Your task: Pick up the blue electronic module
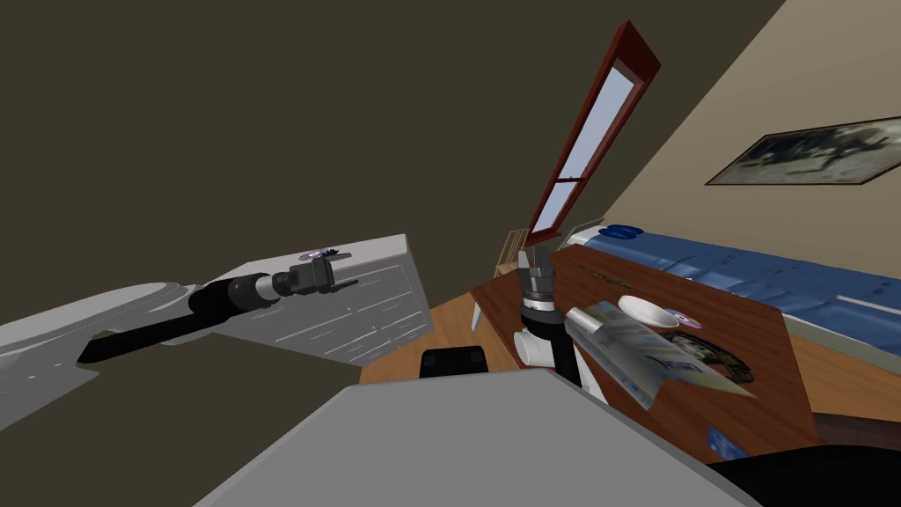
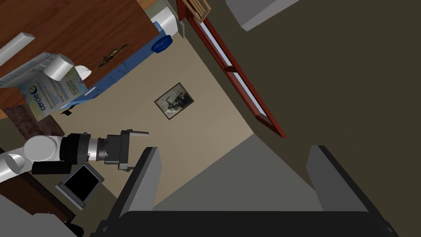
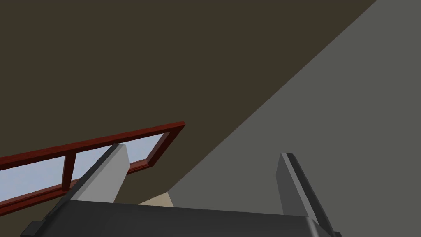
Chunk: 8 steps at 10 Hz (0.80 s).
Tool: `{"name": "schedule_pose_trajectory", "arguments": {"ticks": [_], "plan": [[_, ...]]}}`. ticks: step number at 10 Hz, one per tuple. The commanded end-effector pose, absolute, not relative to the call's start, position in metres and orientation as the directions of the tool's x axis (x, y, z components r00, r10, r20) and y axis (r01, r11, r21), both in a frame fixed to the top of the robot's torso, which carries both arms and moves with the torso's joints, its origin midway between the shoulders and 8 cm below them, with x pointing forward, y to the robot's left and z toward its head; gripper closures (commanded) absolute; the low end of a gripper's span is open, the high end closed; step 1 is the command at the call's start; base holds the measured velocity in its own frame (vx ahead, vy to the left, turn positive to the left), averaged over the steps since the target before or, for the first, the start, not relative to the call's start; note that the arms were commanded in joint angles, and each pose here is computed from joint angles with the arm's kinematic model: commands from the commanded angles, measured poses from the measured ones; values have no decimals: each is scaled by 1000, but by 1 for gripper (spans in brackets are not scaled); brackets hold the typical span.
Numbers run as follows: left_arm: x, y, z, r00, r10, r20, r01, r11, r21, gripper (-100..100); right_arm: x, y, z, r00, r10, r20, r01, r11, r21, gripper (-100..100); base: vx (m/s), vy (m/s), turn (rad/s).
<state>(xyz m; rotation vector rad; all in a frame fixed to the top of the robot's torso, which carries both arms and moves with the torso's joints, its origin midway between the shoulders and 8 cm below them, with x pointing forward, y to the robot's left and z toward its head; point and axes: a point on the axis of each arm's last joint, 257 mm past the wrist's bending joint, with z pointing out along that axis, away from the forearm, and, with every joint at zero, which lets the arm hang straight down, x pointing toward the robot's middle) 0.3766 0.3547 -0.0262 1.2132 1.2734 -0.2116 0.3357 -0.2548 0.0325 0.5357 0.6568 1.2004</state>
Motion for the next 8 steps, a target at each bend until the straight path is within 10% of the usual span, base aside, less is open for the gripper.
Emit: {"name": "schedule_pose_trajectory", "arguments": {"ticks": [1,8], "plan": [[375,359,-24,376,527,-763,713,362,601,-100,336,-255,32,221,959,-177,-666,281,691,0,-22,38,-104],[374,405,-27,418,732,-538,723,91,685,-100,336,-255,32,221,959,-177,-666,281,691,0,-19,40,-101]]}}
